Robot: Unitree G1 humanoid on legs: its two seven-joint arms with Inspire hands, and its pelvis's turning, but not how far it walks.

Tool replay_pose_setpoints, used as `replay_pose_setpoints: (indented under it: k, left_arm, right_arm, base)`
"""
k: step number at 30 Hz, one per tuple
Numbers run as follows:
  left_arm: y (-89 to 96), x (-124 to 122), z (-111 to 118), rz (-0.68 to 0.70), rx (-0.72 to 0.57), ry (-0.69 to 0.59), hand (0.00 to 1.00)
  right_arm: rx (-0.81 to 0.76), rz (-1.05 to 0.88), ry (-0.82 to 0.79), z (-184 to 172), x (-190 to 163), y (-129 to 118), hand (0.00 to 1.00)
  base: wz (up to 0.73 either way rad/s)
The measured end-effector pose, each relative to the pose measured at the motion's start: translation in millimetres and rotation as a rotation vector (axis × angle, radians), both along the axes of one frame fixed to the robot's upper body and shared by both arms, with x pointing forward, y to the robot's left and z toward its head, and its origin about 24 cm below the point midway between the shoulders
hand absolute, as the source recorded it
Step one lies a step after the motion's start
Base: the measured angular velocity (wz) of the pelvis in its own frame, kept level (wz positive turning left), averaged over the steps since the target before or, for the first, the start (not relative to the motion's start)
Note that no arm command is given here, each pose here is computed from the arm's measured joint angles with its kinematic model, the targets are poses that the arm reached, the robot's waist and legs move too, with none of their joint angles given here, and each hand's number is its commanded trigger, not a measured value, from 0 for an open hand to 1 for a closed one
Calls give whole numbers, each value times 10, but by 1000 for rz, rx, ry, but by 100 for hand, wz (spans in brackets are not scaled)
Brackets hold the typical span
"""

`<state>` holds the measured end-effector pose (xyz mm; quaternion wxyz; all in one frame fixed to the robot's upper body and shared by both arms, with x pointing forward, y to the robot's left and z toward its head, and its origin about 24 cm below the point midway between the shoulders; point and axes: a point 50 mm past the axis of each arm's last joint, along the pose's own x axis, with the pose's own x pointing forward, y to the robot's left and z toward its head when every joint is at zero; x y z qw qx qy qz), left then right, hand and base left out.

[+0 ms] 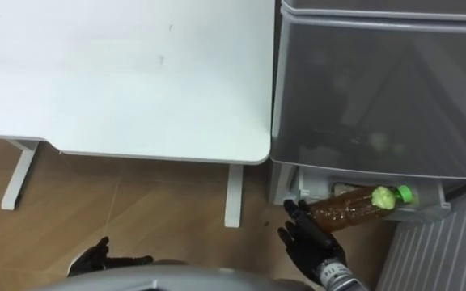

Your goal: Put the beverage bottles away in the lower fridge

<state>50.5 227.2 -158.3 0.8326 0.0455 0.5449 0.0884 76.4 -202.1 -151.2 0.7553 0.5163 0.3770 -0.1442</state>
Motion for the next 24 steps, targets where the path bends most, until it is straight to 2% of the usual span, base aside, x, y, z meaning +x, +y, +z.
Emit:
replay_pose_setpoints:
  k: [11, 17, 20, 24]
  left_arm:
    - [-6, -44, -3, -52, -10, 11, 0]
    - [-19, -42, -24, -65, -23, 34, 0]
    - [-23, 6, -22, -73, -22, 28, 0]
    - [-13, 111, -11, -118, -12, 22, 0]
  right_arm:
    - [36, -129, -69, 57, 127, -32, 100]
    - [17, -183, -74, 97, 323, -113, 100]
    - [12, -183, -119, 155, 533, -142, 100]
    - [16, -177, -156, 180, 626, -165, 100]
  base:
    - [0]
    - [0]
    - [3]
    - [0]
